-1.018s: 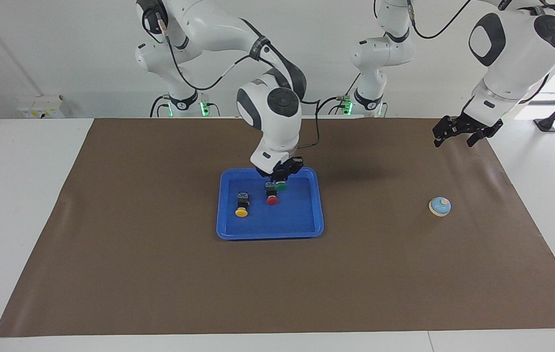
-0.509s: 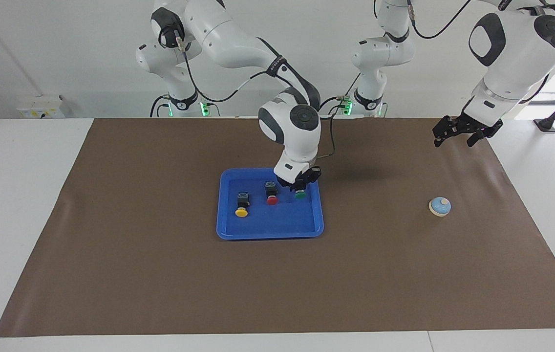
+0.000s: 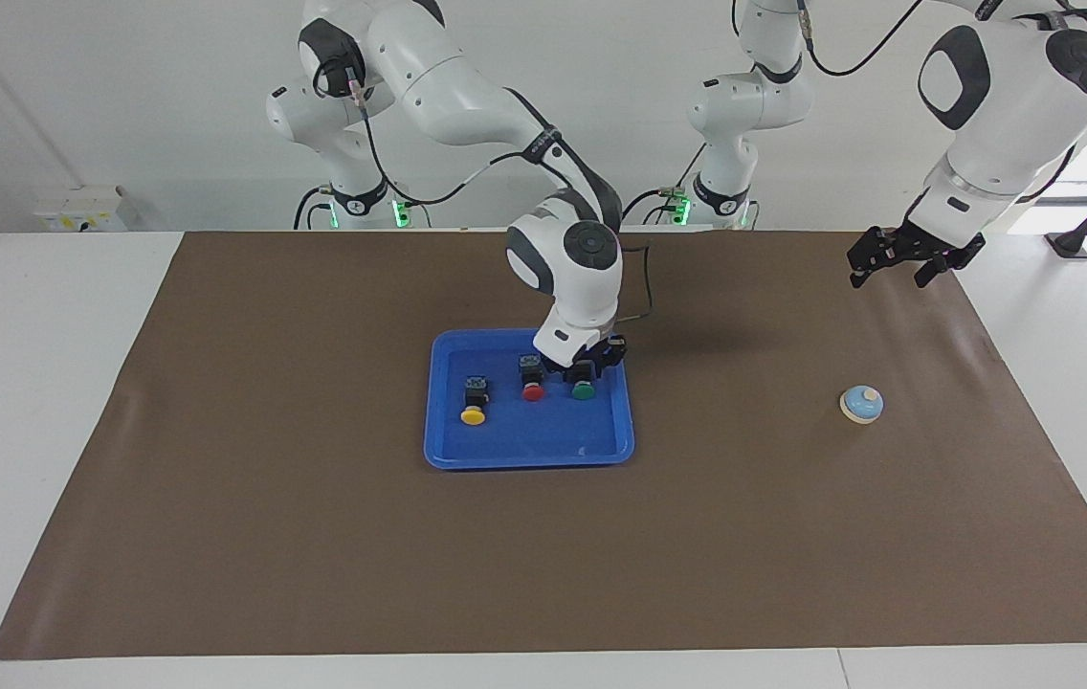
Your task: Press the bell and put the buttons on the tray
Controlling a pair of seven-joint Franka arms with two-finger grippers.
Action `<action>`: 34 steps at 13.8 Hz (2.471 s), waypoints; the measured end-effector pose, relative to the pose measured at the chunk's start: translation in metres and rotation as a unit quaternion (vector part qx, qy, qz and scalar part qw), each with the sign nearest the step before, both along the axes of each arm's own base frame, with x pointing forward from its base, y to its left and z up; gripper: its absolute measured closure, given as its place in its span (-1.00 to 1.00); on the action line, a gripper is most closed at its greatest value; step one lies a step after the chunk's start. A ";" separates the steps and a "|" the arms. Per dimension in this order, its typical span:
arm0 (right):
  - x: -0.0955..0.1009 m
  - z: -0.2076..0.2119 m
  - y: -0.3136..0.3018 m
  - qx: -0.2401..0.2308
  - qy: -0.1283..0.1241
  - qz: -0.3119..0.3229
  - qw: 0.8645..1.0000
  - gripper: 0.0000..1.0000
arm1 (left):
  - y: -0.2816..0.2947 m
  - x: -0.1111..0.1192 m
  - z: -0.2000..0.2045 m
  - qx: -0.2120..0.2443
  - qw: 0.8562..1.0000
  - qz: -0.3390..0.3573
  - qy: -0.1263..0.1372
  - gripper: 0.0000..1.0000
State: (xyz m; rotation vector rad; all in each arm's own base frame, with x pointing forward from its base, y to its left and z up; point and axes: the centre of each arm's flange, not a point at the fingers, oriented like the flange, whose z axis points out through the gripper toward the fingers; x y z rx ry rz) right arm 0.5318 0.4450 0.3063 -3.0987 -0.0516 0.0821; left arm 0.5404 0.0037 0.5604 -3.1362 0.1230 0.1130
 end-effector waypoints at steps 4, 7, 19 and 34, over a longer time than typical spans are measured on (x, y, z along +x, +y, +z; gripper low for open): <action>0.038 0.058 -0.052 -0.001 -0.011 -0.057 0.998 -1.00 | 0.000 0.000 0.000 0.000 1.000 0.000 0.000 -1.00; 0.079 0.119 -0.161 -0.005 -0.009 -0.083 0.996 -1.00 | 0.000 0.000 0.000 0.000 1.000 0.000 0.000 -1.00; 0.085 0.218 -0.397 -0.007 0.019 -0.026 0.999 -1.00 | 0.000 0.000 0.000 0.000 1.000 0.000 0.000 -1.00; -0.012 0.325 -0.426 -0.036 0.035 -0.020 0.999 -1.00 | 0.000 0.000 0.000 0.000 1.000 0.000 0.000 -1.00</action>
